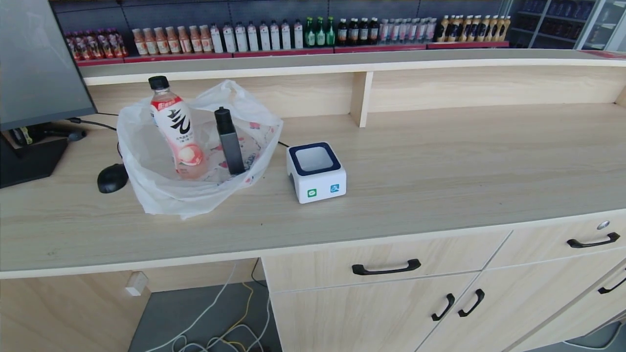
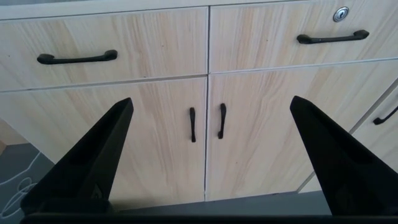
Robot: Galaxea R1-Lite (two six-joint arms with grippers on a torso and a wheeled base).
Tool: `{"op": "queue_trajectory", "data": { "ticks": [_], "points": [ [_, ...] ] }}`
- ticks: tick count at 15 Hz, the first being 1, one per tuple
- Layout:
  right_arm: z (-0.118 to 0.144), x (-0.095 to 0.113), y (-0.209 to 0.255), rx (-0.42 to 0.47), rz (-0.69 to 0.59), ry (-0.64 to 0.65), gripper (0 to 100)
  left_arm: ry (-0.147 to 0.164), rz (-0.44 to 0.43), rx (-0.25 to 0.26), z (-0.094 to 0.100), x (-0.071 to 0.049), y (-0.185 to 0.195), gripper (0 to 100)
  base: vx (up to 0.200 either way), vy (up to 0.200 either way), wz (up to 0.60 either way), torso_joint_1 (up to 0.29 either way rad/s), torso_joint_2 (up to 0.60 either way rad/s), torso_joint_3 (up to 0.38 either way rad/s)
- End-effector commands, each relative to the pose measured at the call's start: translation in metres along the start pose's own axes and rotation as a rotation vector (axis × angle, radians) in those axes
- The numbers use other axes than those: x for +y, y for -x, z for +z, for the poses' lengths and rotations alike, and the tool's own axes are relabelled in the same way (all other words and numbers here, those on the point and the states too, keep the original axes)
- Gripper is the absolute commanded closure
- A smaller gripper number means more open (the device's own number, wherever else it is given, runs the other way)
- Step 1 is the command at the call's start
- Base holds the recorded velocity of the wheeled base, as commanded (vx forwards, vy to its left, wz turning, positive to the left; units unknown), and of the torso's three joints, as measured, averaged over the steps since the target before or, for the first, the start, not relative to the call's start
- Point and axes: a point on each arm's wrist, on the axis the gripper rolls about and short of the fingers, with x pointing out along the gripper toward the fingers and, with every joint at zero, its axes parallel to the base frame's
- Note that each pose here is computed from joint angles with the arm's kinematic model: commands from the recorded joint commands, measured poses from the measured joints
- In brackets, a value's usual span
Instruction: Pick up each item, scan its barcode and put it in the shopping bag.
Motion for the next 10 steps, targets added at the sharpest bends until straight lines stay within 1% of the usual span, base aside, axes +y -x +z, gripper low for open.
{"op": "queue_trajectory", "data": {
  "ticks": [1, 6, 10],
  "points": [
    [0.0001, 0.0, -0.0001, 0.001, 0.0, 0.001, 0, 0.001, 0.0, -0.001, 0.0, 0.0, 0.0, 0, 0.0, 0.0, 0.0, 0.0, 0.0, 0.0],
    [0.0003, 0.0, -0.0001, -0.001, 0.0, -0.002, 0, 0.001, 0.0, -0.001, 0.0, 0.0, 0.0, 0, 0.0, 0.0, 0.0, 0.0, 0.0, 0.0],
    [0.0001, 0.0, -0.0001, 0.001, 0.0, -0.004, 0, -0.008, 0.0, -0.001, 0.0, 0.0, 0.0, 0, 0.0, 0.0, 0.0, 0.0, 0.0, 0.0]
  ]
}}
